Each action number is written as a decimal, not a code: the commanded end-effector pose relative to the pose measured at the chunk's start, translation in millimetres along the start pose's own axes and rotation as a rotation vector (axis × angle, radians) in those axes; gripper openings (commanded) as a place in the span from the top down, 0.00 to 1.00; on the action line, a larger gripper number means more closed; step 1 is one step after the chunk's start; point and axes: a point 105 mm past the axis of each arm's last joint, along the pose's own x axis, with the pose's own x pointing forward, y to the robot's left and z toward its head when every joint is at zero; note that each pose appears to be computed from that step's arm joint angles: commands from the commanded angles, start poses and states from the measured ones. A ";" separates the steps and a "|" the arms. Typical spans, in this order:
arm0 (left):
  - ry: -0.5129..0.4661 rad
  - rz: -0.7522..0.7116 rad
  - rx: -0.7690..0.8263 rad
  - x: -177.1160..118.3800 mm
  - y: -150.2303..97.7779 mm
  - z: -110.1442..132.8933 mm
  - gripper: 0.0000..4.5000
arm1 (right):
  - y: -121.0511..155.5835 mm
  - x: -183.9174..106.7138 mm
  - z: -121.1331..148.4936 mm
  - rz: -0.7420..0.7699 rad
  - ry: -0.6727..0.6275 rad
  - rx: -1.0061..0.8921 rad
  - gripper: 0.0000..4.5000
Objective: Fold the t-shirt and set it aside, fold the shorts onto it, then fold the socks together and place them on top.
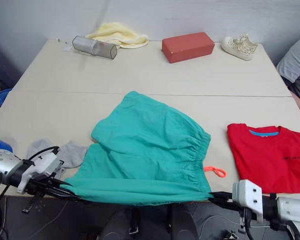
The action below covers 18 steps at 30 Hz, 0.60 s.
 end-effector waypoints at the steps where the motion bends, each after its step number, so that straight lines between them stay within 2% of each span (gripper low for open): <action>1: -0.067 -0.061 -0.011 -5.1 -5.5 20.4 0.99 | -4.5 -7.3 1.3 -0.049 0.007 -0.017 1.00; 3: -0.131 -0.040 -0.038 -10.9 1.3 36.4 0.99 | -4.5 -8.6 12.0 -0.049 -0.053 0.024 1.00; 6: -0.240 0.120 0.030 -31.0 44.4 73.7 0.99 | -16.6 -21.3 20.5 -0.065 -0.086 0.188 1.00; 8: -0.305 0.161 0.083 -37.6 64.1 97.9 0.99 | -23.8 -24.4 21.9 -0.077 -0.083 0.240 1.00; 10: -0.334 0.174 0.121 -37.0 80.0 116.5 0.99 | -31.6 -24.6 25.3 -0.113 -0.107 0.272 1.00; 14: -0.400 0.294 0.232 -33.6 123.4 155.8 0.99 | -58.5 -23.1 38.4 -0.220 -0.184 0.277 1.00; 18: -0.473 0.348 0.230 -25.7 153.3 182.7 0.99 | -92.5 -23.8 47.6 -0.375 -0.249 0.270 1.00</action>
